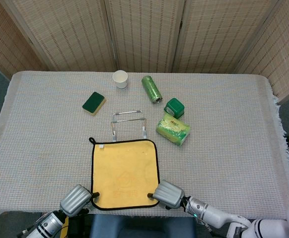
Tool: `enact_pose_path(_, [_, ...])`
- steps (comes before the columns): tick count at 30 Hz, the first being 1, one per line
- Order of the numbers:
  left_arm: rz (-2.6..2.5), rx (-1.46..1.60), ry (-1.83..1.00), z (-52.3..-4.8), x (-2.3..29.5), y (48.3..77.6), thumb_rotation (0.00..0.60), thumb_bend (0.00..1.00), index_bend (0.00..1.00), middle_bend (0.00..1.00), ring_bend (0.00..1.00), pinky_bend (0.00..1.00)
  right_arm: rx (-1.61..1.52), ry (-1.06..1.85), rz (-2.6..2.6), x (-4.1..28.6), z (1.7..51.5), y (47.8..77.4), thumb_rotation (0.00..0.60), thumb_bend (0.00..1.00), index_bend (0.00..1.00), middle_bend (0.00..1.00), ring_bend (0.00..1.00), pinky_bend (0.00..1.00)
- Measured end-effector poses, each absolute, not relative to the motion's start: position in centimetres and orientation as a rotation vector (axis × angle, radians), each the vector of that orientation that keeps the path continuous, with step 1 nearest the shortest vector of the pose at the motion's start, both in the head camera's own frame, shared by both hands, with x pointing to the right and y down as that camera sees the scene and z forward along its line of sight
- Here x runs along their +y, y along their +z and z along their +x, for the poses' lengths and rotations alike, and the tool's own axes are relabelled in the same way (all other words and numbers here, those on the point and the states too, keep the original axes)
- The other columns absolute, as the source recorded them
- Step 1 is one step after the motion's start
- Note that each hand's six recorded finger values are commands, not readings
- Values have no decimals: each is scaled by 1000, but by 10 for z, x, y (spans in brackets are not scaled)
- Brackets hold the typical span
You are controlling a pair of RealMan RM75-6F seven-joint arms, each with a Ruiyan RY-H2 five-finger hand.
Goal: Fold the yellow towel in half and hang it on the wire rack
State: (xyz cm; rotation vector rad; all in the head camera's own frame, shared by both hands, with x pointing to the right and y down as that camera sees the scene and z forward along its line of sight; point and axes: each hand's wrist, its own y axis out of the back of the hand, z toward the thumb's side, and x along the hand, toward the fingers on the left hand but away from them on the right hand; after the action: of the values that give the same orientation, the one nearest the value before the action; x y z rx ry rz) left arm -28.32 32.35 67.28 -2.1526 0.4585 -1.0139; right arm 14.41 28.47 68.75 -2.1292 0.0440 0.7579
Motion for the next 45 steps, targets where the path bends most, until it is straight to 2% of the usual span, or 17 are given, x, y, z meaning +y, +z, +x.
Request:
enact_pose_path(14, [-2154,472,-1013,-286,321,671,600,493,590,934,869,905,-50,713,-2114,280,131,691,600,481,621,890,1000,1000])
enact_pose_path(22, [-2209,538,-1007,-287,307,662,600,493,589,934,870,905,-128,702,-2130,267,124,681,600,493,660,894,1000,1000])
enact_pose_path(35, [-2353,713,-1107,-295,250,664,600,493,588,934,869,904,-296,769,-2117,227,117,680,600,505,684,898,1000,1000])
enact_pose_path(45, [-2367,824,-1207,-306,206,678,600,492,581,934,869,905,-383,849,-2087,202,116,695,600,505,690,901,1000,1000])
